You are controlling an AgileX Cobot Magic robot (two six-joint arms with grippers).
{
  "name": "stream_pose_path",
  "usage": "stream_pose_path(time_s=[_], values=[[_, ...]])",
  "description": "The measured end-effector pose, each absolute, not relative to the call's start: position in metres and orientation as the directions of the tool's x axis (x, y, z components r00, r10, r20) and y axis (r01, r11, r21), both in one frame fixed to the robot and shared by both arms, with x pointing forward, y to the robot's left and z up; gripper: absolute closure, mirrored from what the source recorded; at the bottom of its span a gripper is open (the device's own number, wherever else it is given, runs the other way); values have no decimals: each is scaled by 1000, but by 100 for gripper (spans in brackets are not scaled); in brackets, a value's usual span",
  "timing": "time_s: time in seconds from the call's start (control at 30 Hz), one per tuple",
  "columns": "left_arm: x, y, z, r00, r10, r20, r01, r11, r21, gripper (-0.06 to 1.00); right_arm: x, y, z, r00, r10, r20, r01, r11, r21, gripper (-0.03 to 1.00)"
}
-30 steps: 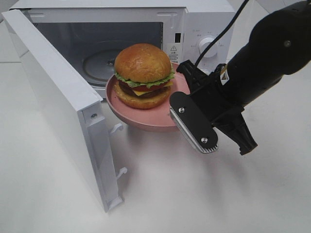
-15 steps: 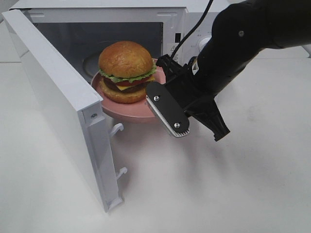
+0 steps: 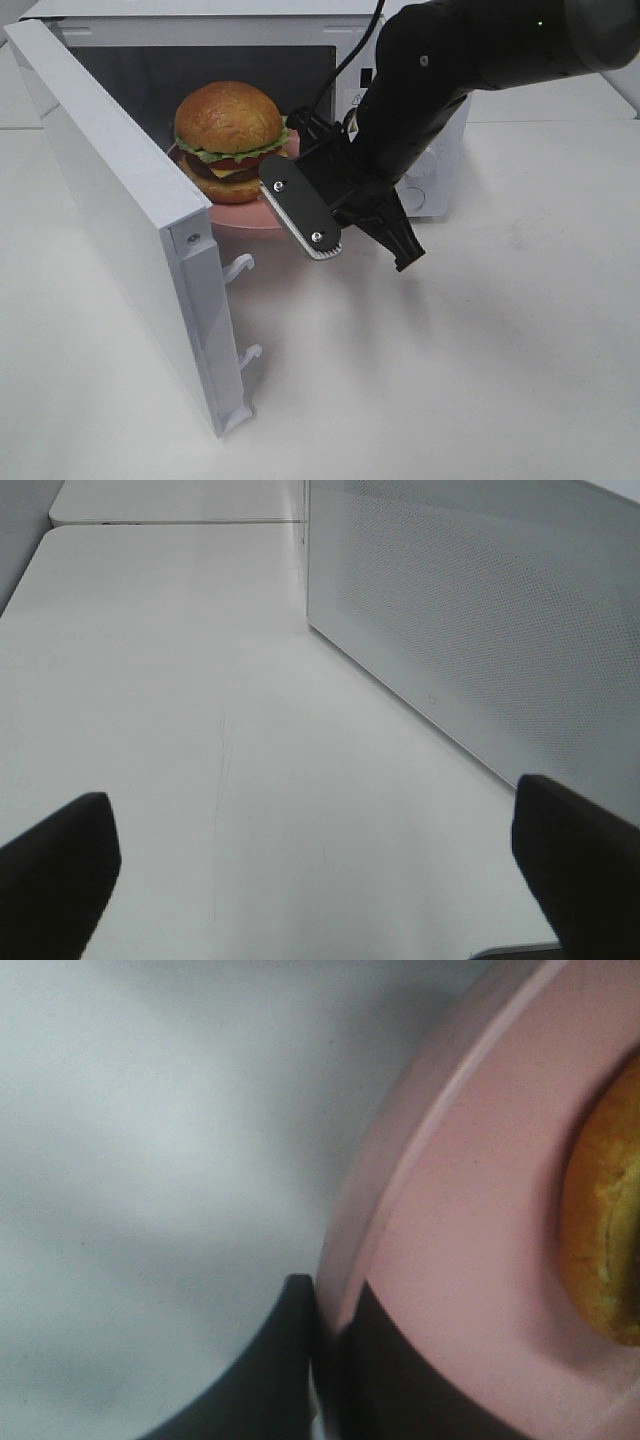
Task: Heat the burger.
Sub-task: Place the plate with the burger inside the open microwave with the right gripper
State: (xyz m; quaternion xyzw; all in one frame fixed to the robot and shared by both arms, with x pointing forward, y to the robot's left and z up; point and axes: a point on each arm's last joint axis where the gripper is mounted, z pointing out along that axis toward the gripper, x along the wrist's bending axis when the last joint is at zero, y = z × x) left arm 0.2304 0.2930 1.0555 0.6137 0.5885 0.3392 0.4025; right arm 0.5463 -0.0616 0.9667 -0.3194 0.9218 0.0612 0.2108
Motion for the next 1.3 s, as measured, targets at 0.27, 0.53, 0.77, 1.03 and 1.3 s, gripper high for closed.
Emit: stream_pose_path(time_s=[0.27,0.53,0.77,1.03,1.3], values=[[230,293,1056,77,995,-57,449,17,893,-4,567,-46,966,-712,-541,-448,-600,800,-13,93],[230,293,1056,77,995,-57,449,17,893,-4,588,-32,962,-747,-491,-448,-545,838,-10,93],[230,293,1056,77,995,-57,449,17,893,-4,601,-23,960,-756,-461,-464,-515,857,-11,93],[230,293,1056,77,995,-57,449,17,893,-4,618,-14,951,-774,-438,-458,-480,877,-26,93],[230,293,1056,77,995,-57,449,17,893,-4,636,-6,948,-765,-435,-475,-468,882,-54,93]])
